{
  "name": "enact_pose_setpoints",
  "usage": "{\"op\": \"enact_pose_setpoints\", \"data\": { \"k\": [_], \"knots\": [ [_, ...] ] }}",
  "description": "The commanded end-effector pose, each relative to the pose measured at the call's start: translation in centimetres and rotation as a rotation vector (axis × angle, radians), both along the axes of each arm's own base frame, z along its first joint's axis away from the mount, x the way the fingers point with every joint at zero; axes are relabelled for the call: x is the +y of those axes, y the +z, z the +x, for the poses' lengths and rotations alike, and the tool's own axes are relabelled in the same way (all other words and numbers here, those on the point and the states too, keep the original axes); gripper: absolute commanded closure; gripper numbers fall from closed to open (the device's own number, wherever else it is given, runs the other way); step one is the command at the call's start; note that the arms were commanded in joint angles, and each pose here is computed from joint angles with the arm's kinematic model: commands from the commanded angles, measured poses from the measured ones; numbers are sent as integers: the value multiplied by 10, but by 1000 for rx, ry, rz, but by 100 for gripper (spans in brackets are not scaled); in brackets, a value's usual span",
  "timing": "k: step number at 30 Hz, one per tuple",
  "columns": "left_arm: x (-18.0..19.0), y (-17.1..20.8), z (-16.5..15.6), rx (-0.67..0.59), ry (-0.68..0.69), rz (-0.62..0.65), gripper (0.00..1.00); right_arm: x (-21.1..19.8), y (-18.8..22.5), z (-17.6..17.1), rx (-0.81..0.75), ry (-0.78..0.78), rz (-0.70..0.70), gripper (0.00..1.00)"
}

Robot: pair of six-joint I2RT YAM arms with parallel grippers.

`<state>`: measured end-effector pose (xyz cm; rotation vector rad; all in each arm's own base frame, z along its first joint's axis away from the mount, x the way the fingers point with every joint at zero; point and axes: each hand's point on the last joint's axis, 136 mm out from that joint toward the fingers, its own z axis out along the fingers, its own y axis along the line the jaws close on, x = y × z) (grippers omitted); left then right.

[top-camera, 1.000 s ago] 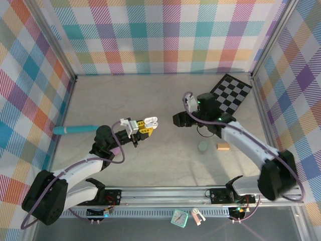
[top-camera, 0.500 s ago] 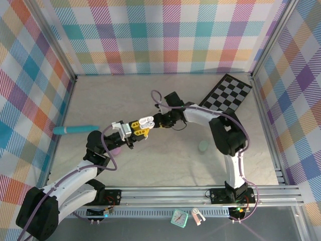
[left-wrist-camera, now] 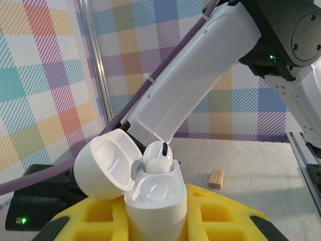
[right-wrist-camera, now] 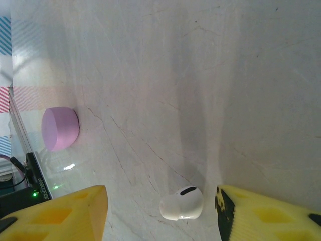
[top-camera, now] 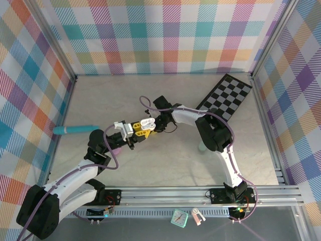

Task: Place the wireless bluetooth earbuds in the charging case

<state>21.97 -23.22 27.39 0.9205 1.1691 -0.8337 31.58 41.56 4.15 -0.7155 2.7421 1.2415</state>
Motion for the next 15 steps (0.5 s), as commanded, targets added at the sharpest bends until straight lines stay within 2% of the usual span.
{"op": "enact_pose_setpoints", "data": {
  "k": [1,10,15],
  "knots": [
    [-1,11,-1,-40,-19,-16,86,5,-11,-20,37,64,-14,42],
    [-1,8,-1,-35,-19,-16,86,7,-18,-30,43,88,-41,57],
    [0,8,-1,-37,-13,-14,86,8,-23,-34,27,110,-82,57]
  ]
}}
